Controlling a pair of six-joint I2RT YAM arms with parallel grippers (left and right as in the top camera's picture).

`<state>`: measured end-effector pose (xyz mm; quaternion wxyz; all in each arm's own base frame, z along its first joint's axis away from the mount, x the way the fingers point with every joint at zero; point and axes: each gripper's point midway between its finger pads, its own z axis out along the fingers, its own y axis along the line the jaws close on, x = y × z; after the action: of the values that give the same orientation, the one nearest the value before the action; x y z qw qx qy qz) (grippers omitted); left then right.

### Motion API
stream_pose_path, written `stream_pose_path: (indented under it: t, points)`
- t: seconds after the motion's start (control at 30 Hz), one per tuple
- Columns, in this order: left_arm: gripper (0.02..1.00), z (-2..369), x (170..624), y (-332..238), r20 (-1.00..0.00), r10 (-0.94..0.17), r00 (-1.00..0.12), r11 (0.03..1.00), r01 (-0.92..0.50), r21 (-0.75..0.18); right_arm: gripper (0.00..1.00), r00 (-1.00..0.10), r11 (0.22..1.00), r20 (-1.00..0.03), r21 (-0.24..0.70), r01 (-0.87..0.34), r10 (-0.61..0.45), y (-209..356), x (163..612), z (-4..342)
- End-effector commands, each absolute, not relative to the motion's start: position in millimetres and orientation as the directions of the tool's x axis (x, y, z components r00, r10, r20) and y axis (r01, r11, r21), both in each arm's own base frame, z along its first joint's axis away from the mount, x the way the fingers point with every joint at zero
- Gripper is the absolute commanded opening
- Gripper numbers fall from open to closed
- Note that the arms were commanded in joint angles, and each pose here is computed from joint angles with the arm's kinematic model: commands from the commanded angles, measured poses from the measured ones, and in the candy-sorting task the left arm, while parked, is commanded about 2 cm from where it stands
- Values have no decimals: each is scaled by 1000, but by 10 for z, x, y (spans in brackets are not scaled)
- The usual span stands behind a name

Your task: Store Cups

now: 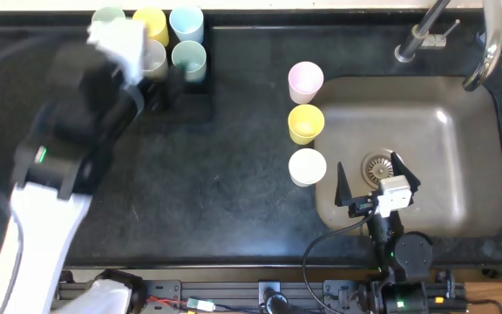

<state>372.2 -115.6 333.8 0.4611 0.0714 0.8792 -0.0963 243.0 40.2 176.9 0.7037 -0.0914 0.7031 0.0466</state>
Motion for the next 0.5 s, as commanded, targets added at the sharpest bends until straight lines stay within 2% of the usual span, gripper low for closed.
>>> stream_pose_path:
  t: [0.03, 0.3, 0.37, 0.5]
  points:
    - [1000, 3372, 3957, -1638, -768, -34, -640, 977, 140, -159, 998, 6, 978, -998, -57, -200, -57, 413, 2430, 1736]
    - [1000, 2649, 4146, -2354, -522, -96, -847, 987, -11, -163, 996, 6, 978, -998, -57, -200, -57, 413, 2430, 1736]
    - [1000, 2478, 4194, -2478, -481, -90, -872, 989, -23, -145, 998, 6, 978, -998, -57, -200, -57, 413, 2430, 1736]
    - [1000, 2229, 4343, -2734, -459, -61, -887, 992, -1, -130, 998, 6, 978, -998, -57, -200, -57, 413, 2430, 1736]
